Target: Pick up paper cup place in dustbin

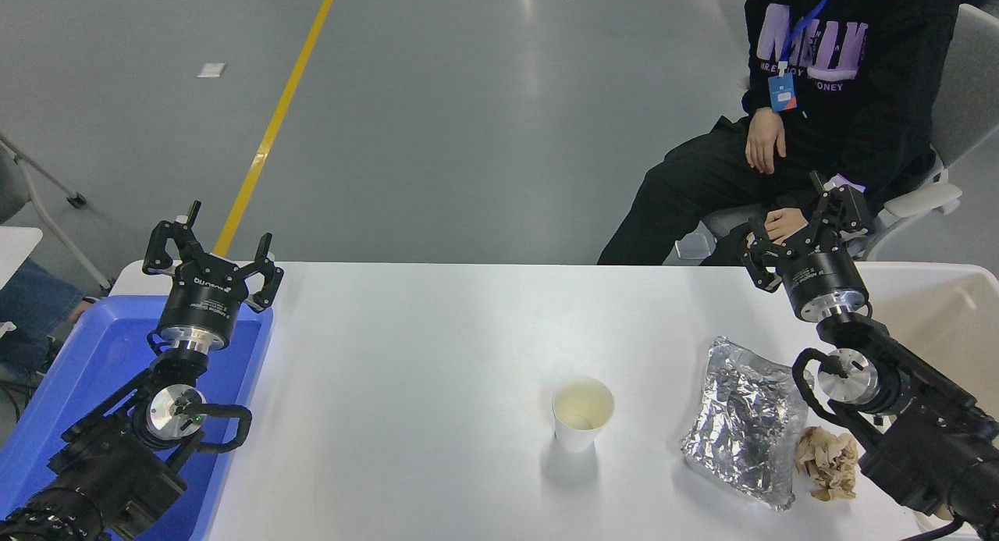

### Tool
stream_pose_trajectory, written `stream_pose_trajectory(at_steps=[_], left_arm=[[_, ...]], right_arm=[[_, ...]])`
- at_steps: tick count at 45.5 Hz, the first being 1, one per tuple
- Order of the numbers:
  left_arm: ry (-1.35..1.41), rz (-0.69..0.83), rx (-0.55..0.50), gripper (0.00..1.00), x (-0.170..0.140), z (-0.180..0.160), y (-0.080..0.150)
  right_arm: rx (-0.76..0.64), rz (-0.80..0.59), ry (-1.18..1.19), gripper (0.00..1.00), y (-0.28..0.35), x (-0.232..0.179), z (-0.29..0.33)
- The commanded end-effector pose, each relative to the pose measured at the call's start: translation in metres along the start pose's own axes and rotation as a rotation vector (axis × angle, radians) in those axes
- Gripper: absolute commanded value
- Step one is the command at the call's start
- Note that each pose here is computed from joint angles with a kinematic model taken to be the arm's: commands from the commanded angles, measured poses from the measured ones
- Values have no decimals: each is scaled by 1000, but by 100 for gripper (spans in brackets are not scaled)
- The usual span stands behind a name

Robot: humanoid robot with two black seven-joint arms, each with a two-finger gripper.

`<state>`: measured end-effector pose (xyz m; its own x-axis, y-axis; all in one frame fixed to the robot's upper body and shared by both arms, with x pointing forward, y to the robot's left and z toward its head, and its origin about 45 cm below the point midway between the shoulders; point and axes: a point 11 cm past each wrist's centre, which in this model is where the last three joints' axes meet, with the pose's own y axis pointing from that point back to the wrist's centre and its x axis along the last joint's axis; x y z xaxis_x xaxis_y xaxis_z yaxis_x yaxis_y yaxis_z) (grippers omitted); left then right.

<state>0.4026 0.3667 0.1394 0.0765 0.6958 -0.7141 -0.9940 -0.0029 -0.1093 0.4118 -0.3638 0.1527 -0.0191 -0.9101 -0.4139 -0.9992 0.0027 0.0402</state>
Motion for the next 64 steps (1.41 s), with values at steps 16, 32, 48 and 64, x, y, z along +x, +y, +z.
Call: stream_pose_trajectory(at_steps=[16, 32, 48, 64], left_arm=[[-1, 0, 1, 98, 0, 0, 0], [-2, -4, 4, 98, -1, 0, -1], [-3, -3, 3, 98, -1, 0, -1], [-4, -2, 3, 98, 0, 0, -1]], right_arm=[[-375, -233, 736, 100, 3, 29, -72], [-683, -576, 1263, 100, -25, -51, -126], [-1016, -928, 1534, 100, -9, -177, -170], [-973, -1049, 1785, 100, 10, -276, -180]])
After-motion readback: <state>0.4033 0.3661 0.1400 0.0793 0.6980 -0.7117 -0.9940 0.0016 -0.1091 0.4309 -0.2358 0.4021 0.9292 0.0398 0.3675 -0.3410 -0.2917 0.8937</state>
